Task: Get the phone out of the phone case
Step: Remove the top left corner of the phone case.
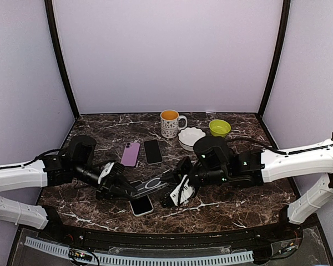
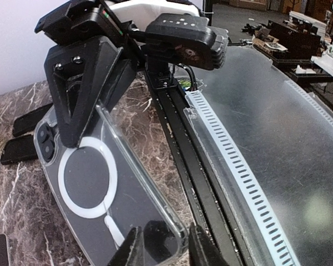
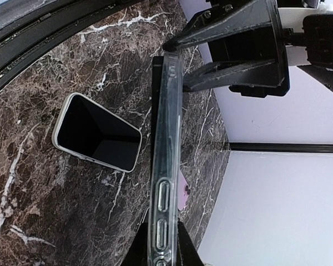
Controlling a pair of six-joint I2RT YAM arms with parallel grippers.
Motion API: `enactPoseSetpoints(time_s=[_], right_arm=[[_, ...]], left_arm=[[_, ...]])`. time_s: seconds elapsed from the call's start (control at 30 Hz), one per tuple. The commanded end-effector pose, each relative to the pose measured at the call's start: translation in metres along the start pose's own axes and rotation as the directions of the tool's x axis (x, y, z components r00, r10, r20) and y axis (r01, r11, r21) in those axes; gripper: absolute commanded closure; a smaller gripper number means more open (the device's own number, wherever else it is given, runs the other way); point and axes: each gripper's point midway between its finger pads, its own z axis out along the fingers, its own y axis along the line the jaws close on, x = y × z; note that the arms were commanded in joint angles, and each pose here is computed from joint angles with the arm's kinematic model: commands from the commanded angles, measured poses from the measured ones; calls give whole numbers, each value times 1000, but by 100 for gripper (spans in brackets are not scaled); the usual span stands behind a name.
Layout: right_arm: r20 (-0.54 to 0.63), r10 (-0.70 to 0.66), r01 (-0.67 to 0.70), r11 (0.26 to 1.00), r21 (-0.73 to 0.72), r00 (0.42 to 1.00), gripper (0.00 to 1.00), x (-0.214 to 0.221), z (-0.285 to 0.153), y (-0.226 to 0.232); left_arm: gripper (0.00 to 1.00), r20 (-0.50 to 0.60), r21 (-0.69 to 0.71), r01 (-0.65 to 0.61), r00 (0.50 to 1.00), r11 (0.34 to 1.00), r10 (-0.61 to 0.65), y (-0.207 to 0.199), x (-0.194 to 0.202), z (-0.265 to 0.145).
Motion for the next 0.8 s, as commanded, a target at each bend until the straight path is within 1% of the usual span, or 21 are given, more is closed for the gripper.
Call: enactPoseSetpoints(time_s=[0.0,0.03,0.07,0.1,0.13,0.2,0.3,0.47,0.53,0.63,0.7,0.77], right_arm=[[137,-32,-4,967,254,990,100,-42,-22,-70],[136,-13,-22,967,254,991,100,-40,-22,-70],[138,12,-48,966,256,990,100,-39,-22,-70],[146,43,-80,963,257,988,100,-38,-22,-71],[157,82,-120,961,251,984,100,-37,-21,-71],[178,161,-202,949,243,971,100,-33,-20,-73],[223,240,-291,927,236,945,100,-34,-24,-76],[274,316,-378,901,213,908,100,-37,-34,-77],[278,338,-399,894,204,899,100,-36,-35,-78],[297,353,-418,888,194,887,100,-39,-36,-78],[326,356,-430,882,193,876,100,-43,-40,-80],[369,363,-452,872,191,856,100,-48,-45,-83]], left_arm=[[54,-13,-59,-50,999,997,49,10,-8,-3],[48,-15,-72,-72,997,995,71,10,-10,-5],[38,-5,-91,-97,995,991,97,11,-15,-9],[34,-12,-119,-105,995,987,104,14,-15,-10],[30,3,-148,-132,991,980,134,15,-23,-15],[28,12,-180,-172,984,968,177,12,-27,-21],[28,18,-202,-219,974,955,227,6,-27,-27],[35,70,-262,-277,950,924,305,-1,-47,-41],[38,91,-262,-283,945,923,316,-3,-49,-43],[39,102,-227,-275,947,934,304,-6,-48,-40],[40,104,-207,-269,950,940,295,-6,-46,-37],[42,114,-200,-272,948,941,298,-7,-48,-37]])
